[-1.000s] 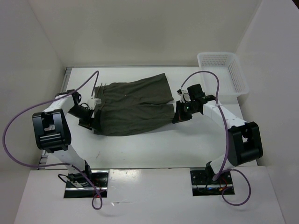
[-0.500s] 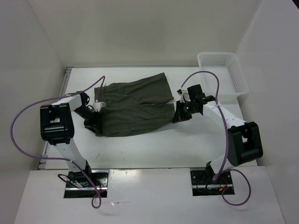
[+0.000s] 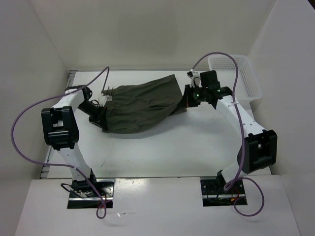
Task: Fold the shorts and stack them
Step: Fold the shorts
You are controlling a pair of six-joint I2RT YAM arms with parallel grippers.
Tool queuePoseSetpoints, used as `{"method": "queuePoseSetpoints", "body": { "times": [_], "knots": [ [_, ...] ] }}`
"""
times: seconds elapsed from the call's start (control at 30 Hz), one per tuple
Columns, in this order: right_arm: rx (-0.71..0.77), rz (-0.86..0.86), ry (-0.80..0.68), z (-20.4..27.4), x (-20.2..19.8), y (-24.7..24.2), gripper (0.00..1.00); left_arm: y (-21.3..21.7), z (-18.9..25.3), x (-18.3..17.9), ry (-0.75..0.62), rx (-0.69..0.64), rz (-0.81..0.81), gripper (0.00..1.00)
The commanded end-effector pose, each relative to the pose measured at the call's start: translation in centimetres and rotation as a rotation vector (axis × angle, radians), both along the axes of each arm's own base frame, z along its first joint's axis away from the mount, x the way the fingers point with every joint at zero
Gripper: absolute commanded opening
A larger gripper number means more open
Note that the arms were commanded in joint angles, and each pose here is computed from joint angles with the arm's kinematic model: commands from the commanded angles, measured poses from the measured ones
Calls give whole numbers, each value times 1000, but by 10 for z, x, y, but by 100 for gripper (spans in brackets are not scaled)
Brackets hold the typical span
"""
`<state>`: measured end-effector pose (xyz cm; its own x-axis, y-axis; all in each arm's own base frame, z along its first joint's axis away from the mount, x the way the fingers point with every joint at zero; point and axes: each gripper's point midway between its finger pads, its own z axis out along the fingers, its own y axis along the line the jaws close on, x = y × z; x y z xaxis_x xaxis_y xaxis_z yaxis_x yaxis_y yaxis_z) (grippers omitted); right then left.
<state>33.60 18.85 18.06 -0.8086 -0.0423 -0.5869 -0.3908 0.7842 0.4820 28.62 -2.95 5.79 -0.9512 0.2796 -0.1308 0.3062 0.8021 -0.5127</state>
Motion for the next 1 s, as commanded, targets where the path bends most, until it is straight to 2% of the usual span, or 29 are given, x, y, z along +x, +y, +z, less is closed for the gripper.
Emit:
{"method": "queuePoseSetpoints", "body": {
  "times": [0.0,0.07,0.13,0.2,0.33,0.43,0.53,0.57,0.73,0.87,0.97],
  "knots": [
    [60,15,-134,44,36,17,0,-12,43,9,-84,-98,-27,3],
    [74,15,-185,62,54,22,0,-16,53,21,-90,-138,-22,3],
    [70,-10,-171,55,74,21,0,-15,57,29,-70,-183,8,3],
    [87,-31,-188,64,92,22,0,-12,67,45,-111,-213,25,3],
    [73,-48,-171,46,129,24,0,-13,93,81,-196,-321,102,2],
    [65,-72,-219,53,164,27,0,-8,110,109,-294,-305,123,0],
    [55,-114,-257,60,192,18,0,-5,113,127,-329,-301,146,0],
    [45,-121,-244,48,202,19,0,-3,117,132,-347,-299,142,0],
    [43,-147,-306,57,236,21,0,1,111,154,-364,-297,154,0],
    [-5,-195,-316,37,262,16,0,17,96,169,-349,-296,190,0],
    [-9,-199,-349,38,277,17,0,25,94,186,-392,-300,192,0]
  ]
}}
